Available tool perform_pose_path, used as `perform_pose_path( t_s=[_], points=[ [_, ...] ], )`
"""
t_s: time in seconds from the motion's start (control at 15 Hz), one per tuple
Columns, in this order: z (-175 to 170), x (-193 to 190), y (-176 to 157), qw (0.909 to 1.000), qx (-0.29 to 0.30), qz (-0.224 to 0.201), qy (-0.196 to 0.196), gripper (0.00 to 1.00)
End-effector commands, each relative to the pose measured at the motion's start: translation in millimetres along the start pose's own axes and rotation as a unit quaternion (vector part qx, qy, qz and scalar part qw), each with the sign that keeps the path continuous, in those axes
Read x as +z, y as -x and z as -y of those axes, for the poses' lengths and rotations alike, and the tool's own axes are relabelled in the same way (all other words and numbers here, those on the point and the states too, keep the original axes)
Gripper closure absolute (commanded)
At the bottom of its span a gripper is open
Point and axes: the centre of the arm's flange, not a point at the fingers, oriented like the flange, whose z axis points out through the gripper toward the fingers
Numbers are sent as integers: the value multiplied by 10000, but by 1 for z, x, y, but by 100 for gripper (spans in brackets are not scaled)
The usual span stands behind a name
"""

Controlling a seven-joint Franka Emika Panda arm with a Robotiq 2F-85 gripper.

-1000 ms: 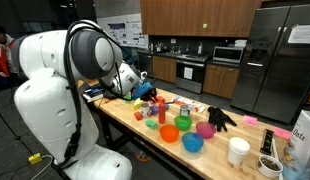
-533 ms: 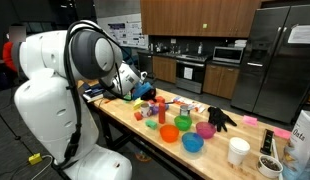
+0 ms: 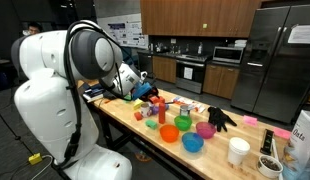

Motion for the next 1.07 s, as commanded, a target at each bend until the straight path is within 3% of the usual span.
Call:
perform_pose_path(
  t_s=[0.0, 0.07, 0.27, 0.47, 0.53, 0.6, 0.87, 1.0],
  points=[
    [-8, 4, 8, 9970, -447, -265, 582, 9],
    [-2, 1, 0, 9992, -244, -116, 303, 26],
    [-5, 3, 1, 9978, -423, -163, 480, 9],
    [-5, 3, 2, 9978, -428, -164, 484, 9],
    [-5, 3, 1, 9978, -428, -164, 484, 2],
    [-4, 4, 1, 9982, -365, -185, 446, 2],
    [5, 3, 3, 9991, 397, 109, 43, 0],
    [11, 2, 3, 9947, 944, 326, -252, 0]
  ],
)
